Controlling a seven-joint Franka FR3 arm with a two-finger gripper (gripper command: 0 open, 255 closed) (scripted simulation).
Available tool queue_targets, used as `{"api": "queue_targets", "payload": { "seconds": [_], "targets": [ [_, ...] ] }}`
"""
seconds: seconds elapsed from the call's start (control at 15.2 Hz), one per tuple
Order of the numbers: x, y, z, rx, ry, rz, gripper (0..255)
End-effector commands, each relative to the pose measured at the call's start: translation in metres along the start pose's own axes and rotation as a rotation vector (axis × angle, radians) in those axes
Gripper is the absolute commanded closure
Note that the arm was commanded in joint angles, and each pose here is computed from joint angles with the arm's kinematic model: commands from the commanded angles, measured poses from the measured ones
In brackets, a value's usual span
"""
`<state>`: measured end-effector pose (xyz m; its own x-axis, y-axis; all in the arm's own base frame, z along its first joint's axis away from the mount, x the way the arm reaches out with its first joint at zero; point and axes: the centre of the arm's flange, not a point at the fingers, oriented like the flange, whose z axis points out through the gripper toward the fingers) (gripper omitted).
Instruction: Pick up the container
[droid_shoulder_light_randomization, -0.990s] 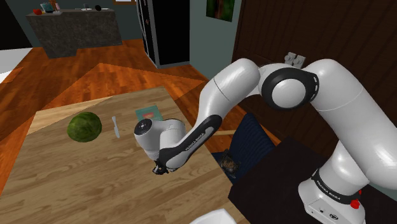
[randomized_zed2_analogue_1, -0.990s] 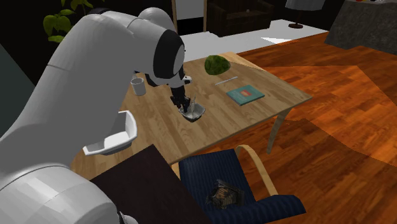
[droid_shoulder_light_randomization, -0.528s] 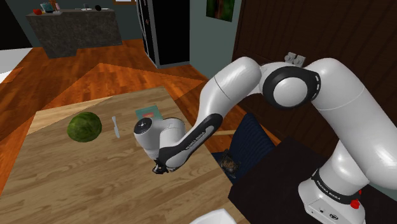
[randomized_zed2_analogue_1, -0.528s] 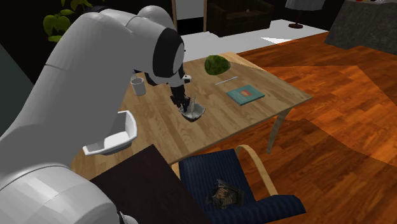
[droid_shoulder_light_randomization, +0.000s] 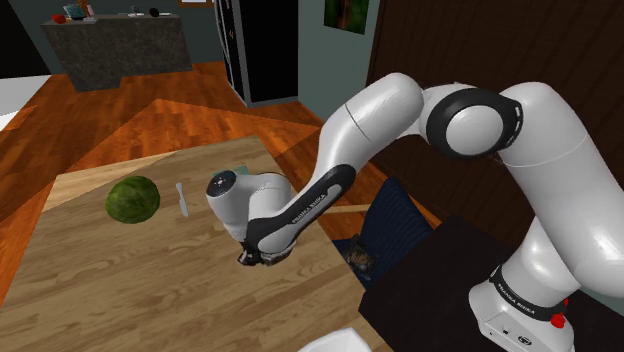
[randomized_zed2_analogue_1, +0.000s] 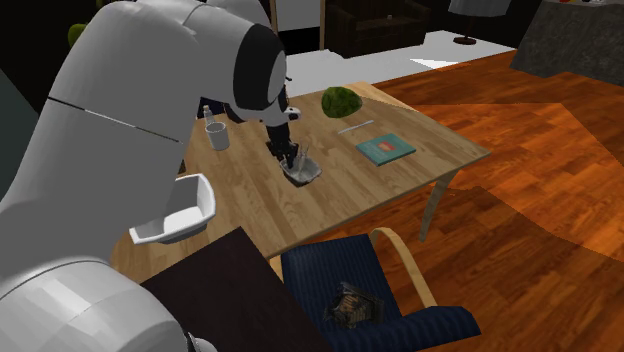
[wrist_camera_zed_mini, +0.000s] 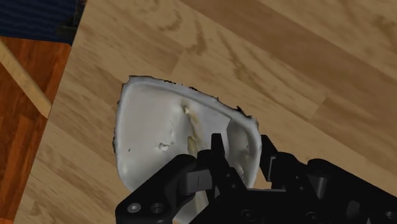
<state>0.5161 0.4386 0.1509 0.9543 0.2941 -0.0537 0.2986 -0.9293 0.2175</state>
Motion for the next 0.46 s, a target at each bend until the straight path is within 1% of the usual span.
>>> {"api": "queue_targets", "payload": {
  "seconds": [0.0, 0.26, 0.4],
  "targets": [
    [0.001, 0.003, -0.012, 0.000, 0.000, 0.000, 255],
    [-0.001, 0.008, -0.032, 0.000, 0.000, 0.000, 255],
    [-0.001, 0.008, -0.033, 0.000, 0.000, 0.000, 255]
  ]
}}
